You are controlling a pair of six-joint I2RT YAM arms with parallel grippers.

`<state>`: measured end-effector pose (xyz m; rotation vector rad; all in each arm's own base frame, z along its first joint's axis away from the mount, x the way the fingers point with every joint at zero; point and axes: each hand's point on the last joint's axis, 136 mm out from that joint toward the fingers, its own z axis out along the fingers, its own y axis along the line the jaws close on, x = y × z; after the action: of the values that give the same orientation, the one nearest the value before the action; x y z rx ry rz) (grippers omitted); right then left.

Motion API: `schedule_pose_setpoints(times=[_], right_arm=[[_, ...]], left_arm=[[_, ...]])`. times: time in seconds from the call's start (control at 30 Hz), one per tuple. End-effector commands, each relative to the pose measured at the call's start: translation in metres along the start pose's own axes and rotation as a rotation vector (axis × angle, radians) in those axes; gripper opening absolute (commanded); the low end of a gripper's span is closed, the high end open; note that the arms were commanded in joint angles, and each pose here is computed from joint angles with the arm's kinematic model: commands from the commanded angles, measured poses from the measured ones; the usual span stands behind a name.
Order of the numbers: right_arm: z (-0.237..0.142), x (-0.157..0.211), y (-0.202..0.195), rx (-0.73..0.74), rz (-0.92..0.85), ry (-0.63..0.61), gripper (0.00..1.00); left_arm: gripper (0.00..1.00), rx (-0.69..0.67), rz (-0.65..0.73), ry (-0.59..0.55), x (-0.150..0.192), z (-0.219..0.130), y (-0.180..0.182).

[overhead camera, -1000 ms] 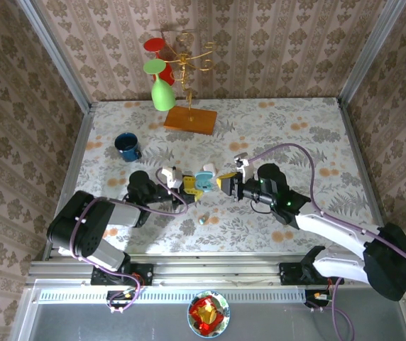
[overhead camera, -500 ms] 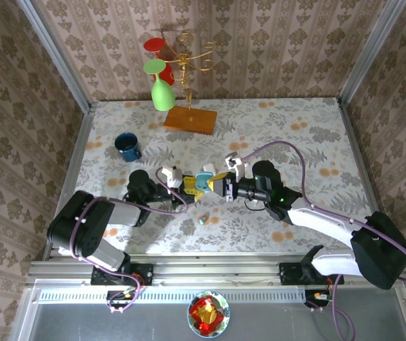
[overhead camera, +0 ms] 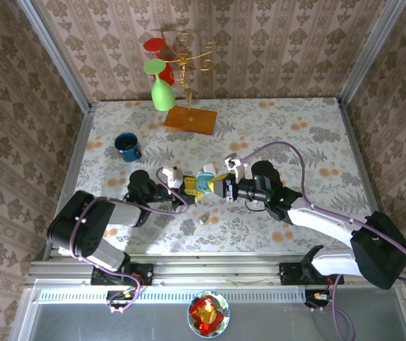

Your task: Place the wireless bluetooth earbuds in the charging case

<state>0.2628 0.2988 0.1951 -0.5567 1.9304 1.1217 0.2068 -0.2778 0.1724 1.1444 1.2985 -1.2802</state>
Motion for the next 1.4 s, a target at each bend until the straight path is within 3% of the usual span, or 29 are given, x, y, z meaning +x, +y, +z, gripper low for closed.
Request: schedule_pose_setpoints(times=[0.0, 0.23, 0.57, 0.67, 1.03, 1.2, 1.37], right_arm=[[0.005, -0.010, 0.005, -0.011, -0.007, -0.019, 0.16], [0.006, -0.007, 0.003, -0.008, 0.000, -0.012, 0.20], [-0.012, -0.018, -0.002, 0.072, 0.006, -0.066, 0.55], [-0.023, -0.018, -0.006, 0.109, 0.042, -0.094, 0.61], [-0.046, 0.044, -0.050, 0.330, 0.369, -0.035, 0.61], [-0.027, 0.077, -0.047, 0.335, 0.395, 0.110, 0.55], [0.011, 0.092, -0.036, 0.239, 0.434, 0.191, 0.51]], left_arm=[[0.27, 0.035, 0.033, -0.020, -0.011, 0.003, -0.003], [0.27, 0.029, 0.035, -0.021, -0.011, 0.002, -0.003], [0.26, -0.004, 0.035, -0.023, -0.010, 0.001, 0.003], [0.26, -0.031, 0.031, -0.025, -0.010, 0.000, 0.008], [0.27, -0.169, 0.033, -0.041, -0.013, -0.023, 0.033], [0.26, -0.220, 0.038, -0.046, -0.014, -0.028, 0.042], [0.26, -0.302, 0.060, -0.057, -0.017, -0.038, 0.049]])
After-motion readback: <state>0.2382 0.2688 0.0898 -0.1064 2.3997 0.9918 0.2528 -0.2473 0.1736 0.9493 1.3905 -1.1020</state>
